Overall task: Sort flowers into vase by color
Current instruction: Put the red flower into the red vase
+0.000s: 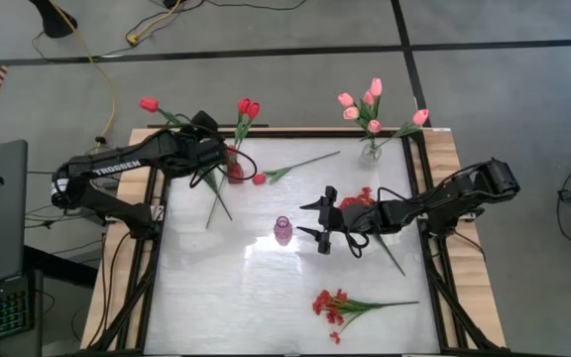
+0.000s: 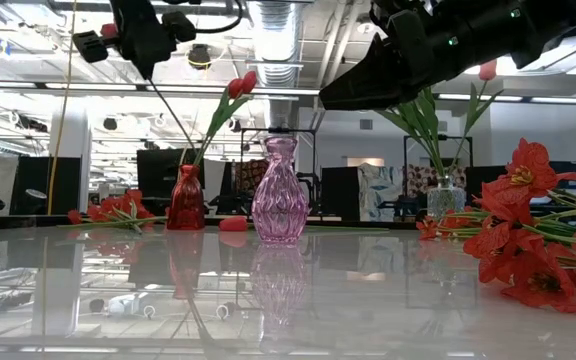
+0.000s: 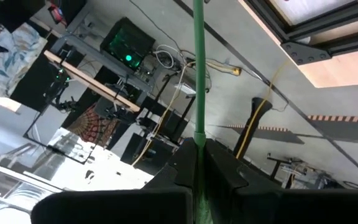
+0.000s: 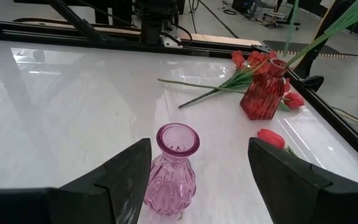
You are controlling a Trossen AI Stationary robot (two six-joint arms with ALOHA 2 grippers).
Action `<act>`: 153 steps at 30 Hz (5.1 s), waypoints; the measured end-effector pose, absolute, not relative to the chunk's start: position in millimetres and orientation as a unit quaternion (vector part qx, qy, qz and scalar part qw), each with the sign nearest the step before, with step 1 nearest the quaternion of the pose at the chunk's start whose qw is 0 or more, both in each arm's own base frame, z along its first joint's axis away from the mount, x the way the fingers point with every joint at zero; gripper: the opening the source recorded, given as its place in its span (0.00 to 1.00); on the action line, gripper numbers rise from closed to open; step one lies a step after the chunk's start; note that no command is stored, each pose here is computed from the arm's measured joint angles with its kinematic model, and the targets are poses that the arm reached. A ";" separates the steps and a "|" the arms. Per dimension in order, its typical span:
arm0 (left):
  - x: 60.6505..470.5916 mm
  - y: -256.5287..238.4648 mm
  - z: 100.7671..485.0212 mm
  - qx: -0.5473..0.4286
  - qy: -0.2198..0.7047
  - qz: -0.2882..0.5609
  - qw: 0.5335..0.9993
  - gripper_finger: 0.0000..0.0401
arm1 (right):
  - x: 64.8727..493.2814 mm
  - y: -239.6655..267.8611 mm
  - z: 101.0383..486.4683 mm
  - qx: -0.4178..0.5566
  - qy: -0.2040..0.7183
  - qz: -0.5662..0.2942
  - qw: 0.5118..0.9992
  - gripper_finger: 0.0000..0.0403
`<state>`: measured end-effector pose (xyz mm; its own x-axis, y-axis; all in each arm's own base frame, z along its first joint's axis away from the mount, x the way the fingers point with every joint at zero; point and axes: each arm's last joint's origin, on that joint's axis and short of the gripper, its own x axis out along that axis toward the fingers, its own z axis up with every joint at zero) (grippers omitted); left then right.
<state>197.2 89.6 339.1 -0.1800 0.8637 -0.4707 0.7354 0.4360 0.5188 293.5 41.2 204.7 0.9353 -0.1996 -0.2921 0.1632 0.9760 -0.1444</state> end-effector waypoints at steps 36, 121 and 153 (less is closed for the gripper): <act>221.9 82.0 300.3 0.594 0.753 -0.004 0.284 0.00 | 293.4 41.2 204.7 -0.059 0.154 -0.092 0.982 0.73; 238.9 -82.9 299.1 0.427 0.578 -0.040 0.694 0.59 | 293.5 41.1 204.7 -0.059 0.154 -0.093 0.982 0.73; 205.2 -67.5 265.0 -0.006 0.268 -0.040 0.963 0.51 | 293.5 41.1 204.8 -0.059 0.154 -0.093 0.982 0.73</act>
